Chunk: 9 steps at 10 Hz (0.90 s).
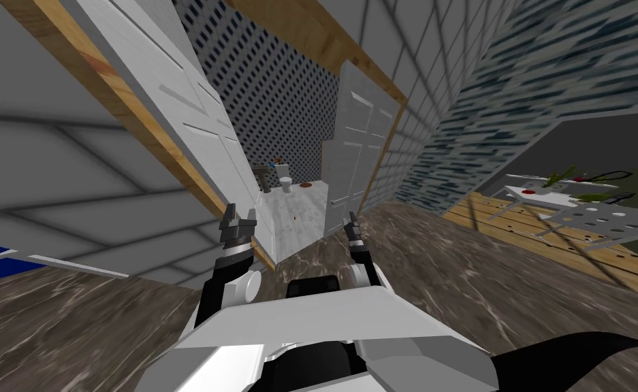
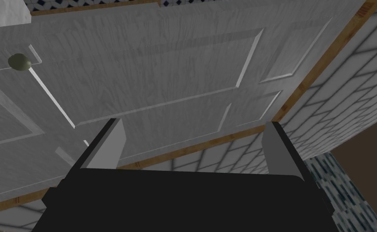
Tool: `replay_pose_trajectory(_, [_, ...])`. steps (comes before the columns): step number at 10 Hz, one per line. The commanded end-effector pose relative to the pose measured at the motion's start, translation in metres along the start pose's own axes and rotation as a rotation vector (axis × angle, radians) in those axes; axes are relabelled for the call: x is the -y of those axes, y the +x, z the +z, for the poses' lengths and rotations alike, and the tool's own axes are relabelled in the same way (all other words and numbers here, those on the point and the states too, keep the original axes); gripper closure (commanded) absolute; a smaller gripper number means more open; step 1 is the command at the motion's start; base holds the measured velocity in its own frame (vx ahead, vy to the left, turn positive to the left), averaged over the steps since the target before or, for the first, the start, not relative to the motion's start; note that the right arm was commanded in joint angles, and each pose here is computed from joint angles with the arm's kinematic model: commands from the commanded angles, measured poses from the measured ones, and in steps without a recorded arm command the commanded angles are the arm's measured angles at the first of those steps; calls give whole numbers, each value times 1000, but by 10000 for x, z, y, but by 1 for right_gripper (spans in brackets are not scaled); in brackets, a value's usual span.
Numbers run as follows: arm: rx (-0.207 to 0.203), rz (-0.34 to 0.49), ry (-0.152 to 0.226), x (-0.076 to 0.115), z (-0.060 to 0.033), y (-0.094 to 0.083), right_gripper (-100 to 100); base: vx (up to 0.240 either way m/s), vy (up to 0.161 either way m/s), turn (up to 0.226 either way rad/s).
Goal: Push the door open
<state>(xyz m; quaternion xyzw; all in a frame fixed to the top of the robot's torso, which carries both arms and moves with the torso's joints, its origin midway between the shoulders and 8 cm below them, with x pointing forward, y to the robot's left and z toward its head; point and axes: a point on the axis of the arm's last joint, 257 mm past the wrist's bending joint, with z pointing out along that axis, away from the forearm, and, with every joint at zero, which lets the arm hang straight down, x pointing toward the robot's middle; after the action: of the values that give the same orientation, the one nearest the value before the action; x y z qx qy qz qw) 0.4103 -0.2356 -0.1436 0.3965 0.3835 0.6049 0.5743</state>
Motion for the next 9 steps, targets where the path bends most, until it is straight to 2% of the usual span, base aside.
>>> replay_pose_trajectory(1, [-10, -1, 21, 136, -34, 34, -100, 104, -92, 56])
replay_pose_trajectory(9, [-60, -3, 132, 840, -222, 196, -100, 83, -99, 77])
